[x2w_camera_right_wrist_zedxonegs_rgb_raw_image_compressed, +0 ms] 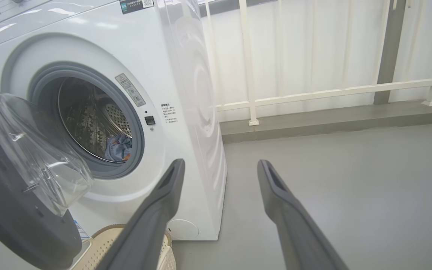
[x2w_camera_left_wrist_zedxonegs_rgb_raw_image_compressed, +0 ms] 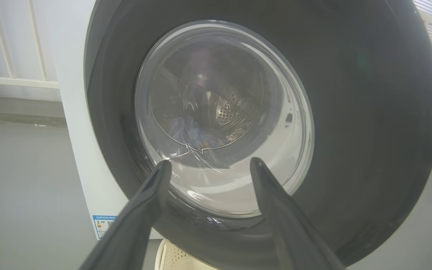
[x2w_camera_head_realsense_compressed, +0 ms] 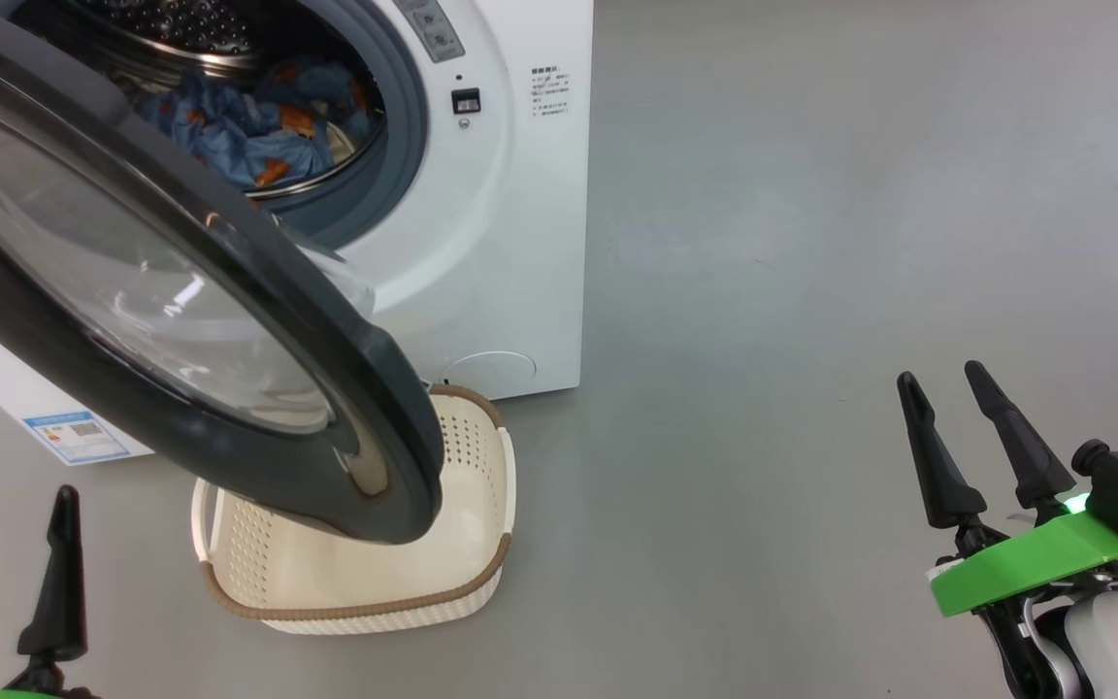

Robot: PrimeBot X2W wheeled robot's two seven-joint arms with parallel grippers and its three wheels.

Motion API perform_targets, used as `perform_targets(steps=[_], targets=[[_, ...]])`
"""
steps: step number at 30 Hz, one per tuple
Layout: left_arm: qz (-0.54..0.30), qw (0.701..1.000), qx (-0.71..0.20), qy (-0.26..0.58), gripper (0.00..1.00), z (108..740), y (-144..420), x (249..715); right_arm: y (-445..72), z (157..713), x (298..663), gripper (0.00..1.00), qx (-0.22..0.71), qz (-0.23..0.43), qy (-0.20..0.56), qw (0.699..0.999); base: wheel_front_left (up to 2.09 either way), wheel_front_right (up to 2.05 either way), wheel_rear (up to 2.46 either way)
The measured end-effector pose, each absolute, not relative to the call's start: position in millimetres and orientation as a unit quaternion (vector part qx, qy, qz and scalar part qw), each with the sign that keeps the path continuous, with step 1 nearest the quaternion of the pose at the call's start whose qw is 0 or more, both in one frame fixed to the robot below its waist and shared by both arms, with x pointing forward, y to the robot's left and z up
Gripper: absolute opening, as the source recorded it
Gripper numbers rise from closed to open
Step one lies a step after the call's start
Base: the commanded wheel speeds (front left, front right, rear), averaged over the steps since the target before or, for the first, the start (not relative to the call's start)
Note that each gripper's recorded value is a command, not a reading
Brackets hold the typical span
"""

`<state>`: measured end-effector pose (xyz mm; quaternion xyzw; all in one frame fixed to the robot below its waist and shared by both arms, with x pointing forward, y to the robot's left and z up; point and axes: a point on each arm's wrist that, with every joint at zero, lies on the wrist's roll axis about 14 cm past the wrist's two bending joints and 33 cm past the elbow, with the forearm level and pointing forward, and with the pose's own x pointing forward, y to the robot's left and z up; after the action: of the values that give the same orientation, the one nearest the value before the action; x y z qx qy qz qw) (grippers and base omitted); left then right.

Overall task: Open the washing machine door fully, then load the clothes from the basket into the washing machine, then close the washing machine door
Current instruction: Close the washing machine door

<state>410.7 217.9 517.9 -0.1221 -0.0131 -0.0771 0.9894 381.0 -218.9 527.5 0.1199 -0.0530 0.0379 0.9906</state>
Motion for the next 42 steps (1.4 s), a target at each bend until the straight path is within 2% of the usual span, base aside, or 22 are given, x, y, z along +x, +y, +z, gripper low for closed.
perform_targets(steps=[10,42], targets=[[-0.057,0.994,-0.094,-0.025,1.00,514.7,222.4,407.2,-218.0,530.4,380.7,1.00,0.120,0.040,-0.057,0.990,0.00,0.00,0.00],[-0.032,0.993,-0.108,-0.033,1.00,510.6,227.9,400.9,-200.5,522.2,387.3,1.00,0.121,0.067,-0.041,0.990,0.00,0.00,0.00]])
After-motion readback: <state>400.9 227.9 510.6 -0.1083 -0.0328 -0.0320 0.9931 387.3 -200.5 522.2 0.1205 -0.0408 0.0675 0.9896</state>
